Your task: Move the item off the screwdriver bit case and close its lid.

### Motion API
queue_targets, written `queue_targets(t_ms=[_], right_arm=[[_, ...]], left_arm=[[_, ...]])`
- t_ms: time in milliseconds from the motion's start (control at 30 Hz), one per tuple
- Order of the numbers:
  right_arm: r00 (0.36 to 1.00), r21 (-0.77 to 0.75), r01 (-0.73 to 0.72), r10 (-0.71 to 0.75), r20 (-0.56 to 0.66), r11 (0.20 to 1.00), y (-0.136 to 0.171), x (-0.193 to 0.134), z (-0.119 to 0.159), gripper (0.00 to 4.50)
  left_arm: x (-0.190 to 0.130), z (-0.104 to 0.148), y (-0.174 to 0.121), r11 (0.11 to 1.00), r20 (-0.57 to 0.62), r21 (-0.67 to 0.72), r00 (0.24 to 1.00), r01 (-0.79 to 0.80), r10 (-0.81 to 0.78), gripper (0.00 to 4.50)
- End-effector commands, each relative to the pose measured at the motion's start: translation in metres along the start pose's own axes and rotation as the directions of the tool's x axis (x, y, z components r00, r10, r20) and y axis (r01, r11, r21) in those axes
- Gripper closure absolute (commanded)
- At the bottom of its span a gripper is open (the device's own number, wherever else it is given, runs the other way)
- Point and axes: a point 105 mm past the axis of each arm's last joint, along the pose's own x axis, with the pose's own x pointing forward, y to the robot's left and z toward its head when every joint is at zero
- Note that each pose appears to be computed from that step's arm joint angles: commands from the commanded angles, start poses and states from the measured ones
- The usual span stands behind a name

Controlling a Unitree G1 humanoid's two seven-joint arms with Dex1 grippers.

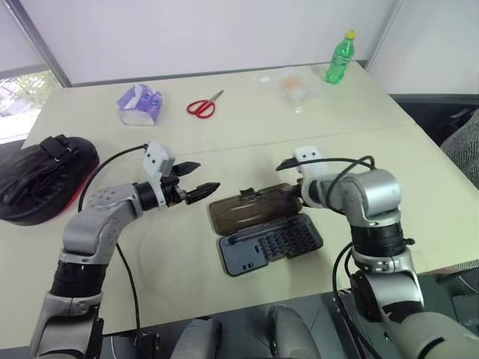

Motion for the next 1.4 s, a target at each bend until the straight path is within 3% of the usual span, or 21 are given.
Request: queue_targets(t_ms=[33,1400], right_arm=[[0.999,0.029,0.04,-0.041,0.021,0.999,-0.01,-0.005,-0.001,4.47],[0.995,0.038,-0.079,0.082,-0.061,0.996,0.005,-0.03,-0.017,4.47]], left_arm=[[0.001,0.01,-0.003,0.999,0.023,0.048,1.0,0.015,-0.016,0.0],[0.004,0.009,-0.003,0.997,0.012,0.068,0.999,0.031,-0.032,0.0]])
